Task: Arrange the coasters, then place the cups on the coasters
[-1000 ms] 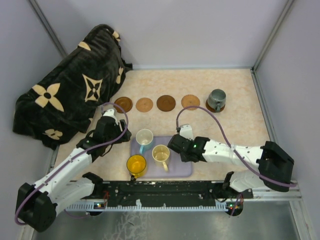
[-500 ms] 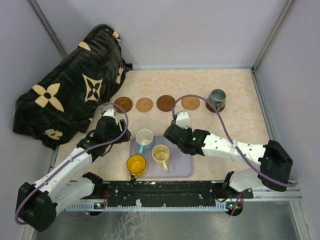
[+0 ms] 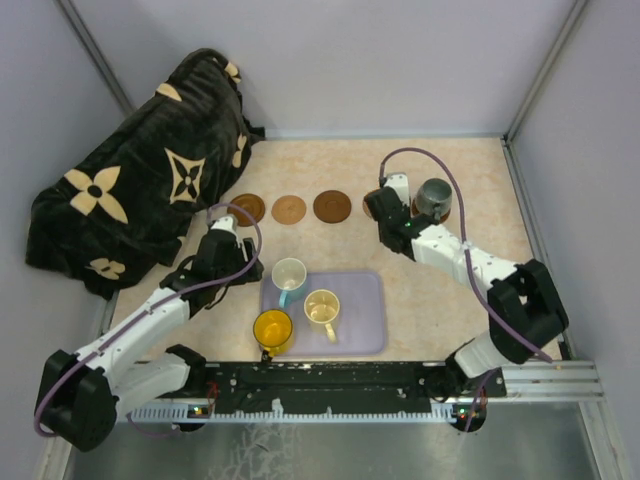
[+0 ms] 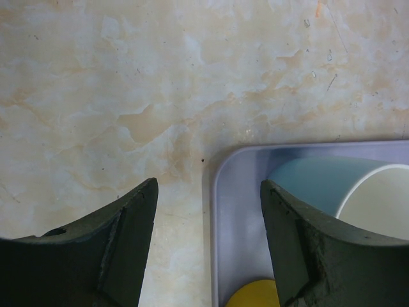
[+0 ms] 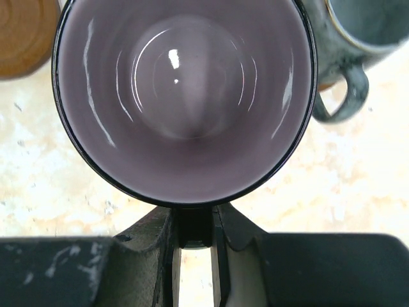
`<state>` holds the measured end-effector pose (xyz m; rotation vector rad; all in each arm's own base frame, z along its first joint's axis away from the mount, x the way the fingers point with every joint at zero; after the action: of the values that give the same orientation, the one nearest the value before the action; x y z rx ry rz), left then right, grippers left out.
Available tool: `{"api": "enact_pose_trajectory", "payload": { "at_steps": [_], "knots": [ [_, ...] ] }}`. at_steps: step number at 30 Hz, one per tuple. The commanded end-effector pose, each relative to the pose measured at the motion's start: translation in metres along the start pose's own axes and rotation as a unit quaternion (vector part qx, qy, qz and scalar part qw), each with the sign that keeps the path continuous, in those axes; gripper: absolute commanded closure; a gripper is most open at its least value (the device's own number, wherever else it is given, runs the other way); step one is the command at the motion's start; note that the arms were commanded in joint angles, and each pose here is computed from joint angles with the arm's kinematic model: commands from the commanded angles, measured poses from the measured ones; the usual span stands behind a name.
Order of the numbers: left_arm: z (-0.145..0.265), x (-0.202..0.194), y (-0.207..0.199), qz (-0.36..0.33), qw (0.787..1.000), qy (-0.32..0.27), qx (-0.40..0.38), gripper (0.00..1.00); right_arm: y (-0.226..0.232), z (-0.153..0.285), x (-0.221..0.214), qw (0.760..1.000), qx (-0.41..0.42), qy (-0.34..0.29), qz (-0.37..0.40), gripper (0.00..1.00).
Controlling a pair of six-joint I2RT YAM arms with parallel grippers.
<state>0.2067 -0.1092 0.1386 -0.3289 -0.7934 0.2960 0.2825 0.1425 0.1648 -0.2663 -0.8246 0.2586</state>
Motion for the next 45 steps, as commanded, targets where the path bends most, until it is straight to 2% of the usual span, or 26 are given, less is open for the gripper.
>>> {"api": "enact_pose_trajectory", "payload": {
  "at_steps": [1,8,10,20,45],
  "knots": [
    [-0.003,0.015,-0.014,-0.007,1.0,-0.022,-0.018,0.28,-0.008,-0.011,0.069,0.995,0.015,-0.088,-0.033,1.0],
    [-0.009,0.016,-0.018,-0.014,1.0,-0.012,-0.016,0.28,-0.007,-0.038,0.094,0.994,0.031,-0.079,-0.067,1.0],
    [-0.01,0.017,-0.018,-0.016,1.0,-0.011,-0.016,0.28,-0.001,-0.055,0.09,0.995,0.034,-0.062,-0.066,1.0],
    [-0.013,0.014,-0.017,-0.017,1.0,-0.006,-0.015,0.28,0.004,-0.081,0.087,0.996,0.02,-0.053,-0.066,1.0],
    [-0.019,0.01,-0.017,-0.021,1.0,0.005,-0.01,0.28,0.004,-0.098,0.077,0.995,0.014,-0.044,-0.091,1.0]
  ]
}}
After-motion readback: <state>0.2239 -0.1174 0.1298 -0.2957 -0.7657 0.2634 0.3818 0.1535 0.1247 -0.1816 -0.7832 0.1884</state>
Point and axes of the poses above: each gripper's point midway between its finger pads, its own z axis back along the fingers, its own y axis along the line the jaws close on, x = y × z, the point moved 7 cm from there along z, back along the fingers, and after that the axes turned 13 degrees about z, right-handed, at the moved point
